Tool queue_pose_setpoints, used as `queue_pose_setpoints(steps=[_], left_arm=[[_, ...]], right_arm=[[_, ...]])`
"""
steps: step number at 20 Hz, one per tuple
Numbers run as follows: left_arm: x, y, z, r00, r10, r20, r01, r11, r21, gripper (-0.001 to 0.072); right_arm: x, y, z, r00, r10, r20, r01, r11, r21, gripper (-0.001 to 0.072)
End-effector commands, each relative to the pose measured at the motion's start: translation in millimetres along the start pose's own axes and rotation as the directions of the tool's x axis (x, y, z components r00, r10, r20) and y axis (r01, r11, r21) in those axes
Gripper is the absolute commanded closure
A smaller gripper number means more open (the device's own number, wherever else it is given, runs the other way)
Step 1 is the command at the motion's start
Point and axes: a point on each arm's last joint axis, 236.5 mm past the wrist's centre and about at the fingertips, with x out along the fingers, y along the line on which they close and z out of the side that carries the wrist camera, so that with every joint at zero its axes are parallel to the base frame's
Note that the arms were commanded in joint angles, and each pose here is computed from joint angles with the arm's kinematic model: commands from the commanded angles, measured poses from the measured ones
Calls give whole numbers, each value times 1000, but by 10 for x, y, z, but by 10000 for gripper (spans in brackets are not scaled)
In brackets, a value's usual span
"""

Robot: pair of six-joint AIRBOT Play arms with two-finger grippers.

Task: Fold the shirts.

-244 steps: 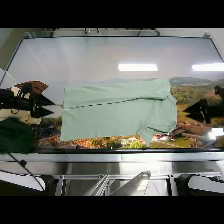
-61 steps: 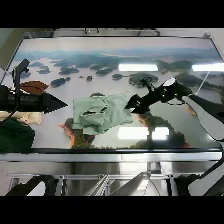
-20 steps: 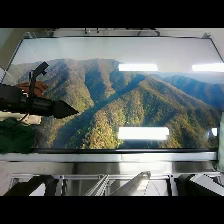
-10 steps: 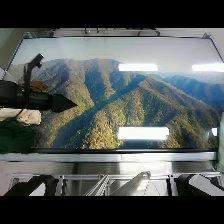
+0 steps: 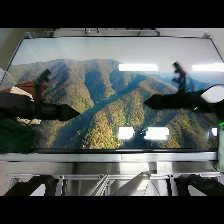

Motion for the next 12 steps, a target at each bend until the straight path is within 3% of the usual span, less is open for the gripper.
queue_pose_setpoints(steps=[1, 12], left_arm=[[368, 98, -382, 999, 24, -26, -24, 999, -21, 692], [535, 132, -618, 997, 26, -66, -28, 999, -32, 695]], right_arm=[[427, 118, -512, 999, -33, 9, 34, 991, -130, 695], [443, 231, -603, 1000, 6, -16, -8, 995, -102, 693]])
